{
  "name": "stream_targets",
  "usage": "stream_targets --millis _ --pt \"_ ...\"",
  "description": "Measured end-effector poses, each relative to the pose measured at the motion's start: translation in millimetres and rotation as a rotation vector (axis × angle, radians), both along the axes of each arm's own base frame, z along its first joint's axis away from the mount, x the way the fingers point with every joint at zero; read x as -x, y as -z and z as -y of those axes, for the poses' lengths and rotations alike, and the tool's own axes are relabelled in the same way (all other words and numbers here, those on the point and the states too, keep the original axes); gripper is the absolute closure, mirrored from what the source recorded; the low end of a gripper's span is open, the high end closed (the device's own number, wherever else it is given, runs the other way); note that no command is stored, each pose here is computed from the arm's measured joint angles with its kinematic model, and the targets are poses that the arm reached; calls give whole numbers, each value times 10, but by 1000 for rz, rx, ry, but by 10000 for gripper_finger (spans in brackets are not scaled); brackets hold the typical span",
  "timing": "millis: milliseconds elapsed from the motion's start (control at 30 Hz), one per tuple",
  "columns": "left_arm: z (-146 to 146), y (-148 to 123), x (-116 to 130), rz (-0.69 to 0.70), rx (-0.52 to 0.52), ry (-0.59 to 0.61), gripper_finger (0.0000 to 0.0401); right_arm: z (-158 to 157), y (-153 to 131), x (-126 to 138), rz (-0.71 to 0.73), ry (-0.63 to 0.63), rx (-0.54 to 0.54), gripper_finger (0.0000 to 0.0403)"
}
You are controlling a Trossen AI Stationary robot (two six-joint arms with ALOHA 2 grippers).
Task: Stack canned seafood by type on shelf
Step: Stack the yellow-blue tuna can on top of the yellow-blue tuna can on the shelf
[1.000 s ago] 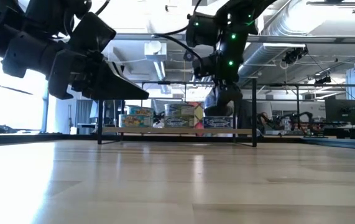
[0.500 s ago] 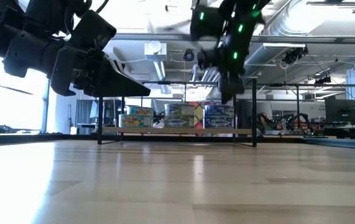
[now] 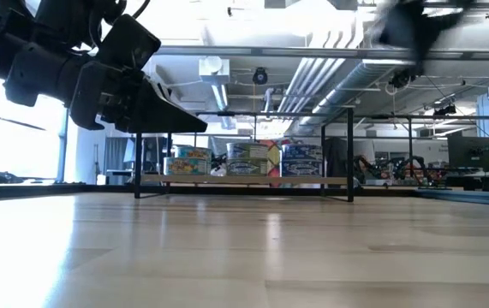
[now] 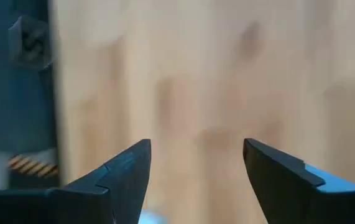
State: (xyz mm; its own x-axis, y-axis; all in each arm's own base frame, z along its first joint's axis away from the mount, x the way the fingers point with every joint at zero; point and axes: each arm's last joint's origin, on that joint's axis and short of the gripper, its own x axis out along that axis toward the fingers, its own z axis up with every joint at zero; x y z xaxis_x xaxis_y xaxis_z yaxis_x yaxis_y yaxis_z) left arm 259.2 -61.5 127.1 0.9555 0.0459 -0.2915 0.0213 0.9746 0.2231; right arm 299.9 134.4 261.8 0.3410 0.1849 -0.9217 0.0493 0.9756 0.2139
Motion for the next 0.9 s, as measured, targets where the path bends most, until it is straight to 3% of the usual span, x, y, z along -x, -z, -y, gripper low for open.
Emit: stream_targets --millis 233,367,467,600,700,900 --pt "10 0 2 0 -1 4 401 -848 207 489 -207 209 -95 189" --pt "10 0 2 0 -2 4 401 -1092 328 682 -311 368 -113 239" --pt "10 -1 2 1 -2 4 401 -1163 451 751 -382 421 -69 287" --pt "11 -1 2 1 -3 5 401 -1190 611 731 -428 385 -11 352" --pt "11 -1 2 1 -5 6 401 -1151 734 647 -483 283 10 393" --pt "11 -1 2 1 -5 6 401 -910 923 358 -530 139 21 392"
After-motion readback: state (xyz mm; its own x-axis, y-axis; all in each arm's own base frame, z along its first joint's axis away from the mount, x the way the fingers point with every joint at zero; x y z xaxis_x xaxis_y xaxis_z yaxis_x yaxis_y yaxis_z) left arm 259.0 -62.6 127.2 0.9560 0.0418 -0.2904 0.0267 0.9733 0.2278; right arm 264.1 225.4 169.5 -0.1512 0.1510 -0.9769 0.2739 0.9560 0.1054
